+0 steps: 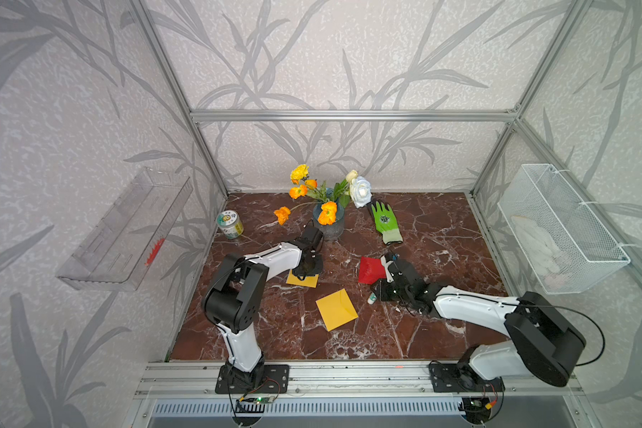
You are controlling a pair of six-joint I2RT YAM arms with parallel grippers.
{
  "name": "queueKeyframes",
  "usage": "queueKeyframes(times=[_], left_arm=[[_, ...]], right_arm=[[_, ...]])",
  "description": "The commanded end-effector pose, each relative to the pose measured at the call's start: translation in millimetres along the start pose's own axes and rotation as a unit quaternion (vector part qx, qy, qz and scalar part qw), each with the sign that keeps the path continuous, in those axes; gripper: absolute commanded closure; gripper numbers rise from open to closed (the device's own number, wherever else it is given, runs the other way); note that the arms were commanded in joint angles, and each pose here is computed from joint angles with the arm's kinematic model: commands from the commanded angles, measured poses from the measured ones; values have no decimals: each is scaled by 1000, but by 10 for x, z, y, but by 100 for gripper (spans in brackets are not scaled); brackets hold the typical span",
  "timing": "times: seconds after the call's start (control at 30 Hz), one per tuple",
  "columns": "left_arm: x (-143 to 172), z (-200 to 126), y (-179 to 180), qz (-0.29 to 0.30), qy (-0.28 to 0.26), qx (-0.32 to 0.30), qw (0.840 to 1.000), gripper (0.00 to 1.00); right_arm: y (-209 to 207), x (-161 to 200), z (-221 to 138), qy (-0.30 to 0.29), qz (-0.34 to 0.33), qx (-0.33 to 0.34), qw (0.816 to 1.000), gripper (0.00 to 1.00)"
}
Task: Seal the envelope with a glue stick
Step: Close the envelope at the center of the board.
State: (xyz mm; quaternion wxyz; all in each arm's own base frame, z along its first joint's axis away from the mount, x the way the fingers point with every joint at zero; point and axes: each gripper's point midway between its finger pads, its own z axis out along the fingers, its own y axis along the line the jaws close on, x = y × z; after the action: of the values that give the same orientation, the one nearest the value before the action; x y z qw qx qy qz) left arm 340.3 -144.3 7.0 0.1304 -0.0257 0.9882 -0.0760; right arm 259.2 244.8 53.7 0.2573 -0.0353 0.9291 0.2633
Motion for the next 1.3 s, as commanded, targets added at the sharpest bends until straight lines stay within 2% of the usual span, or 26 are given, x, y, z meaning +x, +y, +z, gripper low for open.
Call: queueKeyframes(times=[0.0,0.1,0.27,0.6,1.0,1.27], left_arm=[[922,520,310,-60,157,3,986,100],[883,480,343,-60,154,-3,986,100],[590,203,318,-45,111,-24,993,100],[78,-326,0,-15,39,-10,999,100],[70,-465,-47,-3,28,-18,999,100],[280,-227,86,-7,52,-41,998,100]], right_arm=[[-14,48,5,15,-1,16,1000,100],[20,37,-6,13,-3,14,1000,100],[73,16,-45,7,-8,8,1000,100],[86,-22,-129,-7,-14,5,1000,100],[89,-28,-138,-12,-16,2,1000,100],[87,-27,-130,-11,-16,3,1000,100]])
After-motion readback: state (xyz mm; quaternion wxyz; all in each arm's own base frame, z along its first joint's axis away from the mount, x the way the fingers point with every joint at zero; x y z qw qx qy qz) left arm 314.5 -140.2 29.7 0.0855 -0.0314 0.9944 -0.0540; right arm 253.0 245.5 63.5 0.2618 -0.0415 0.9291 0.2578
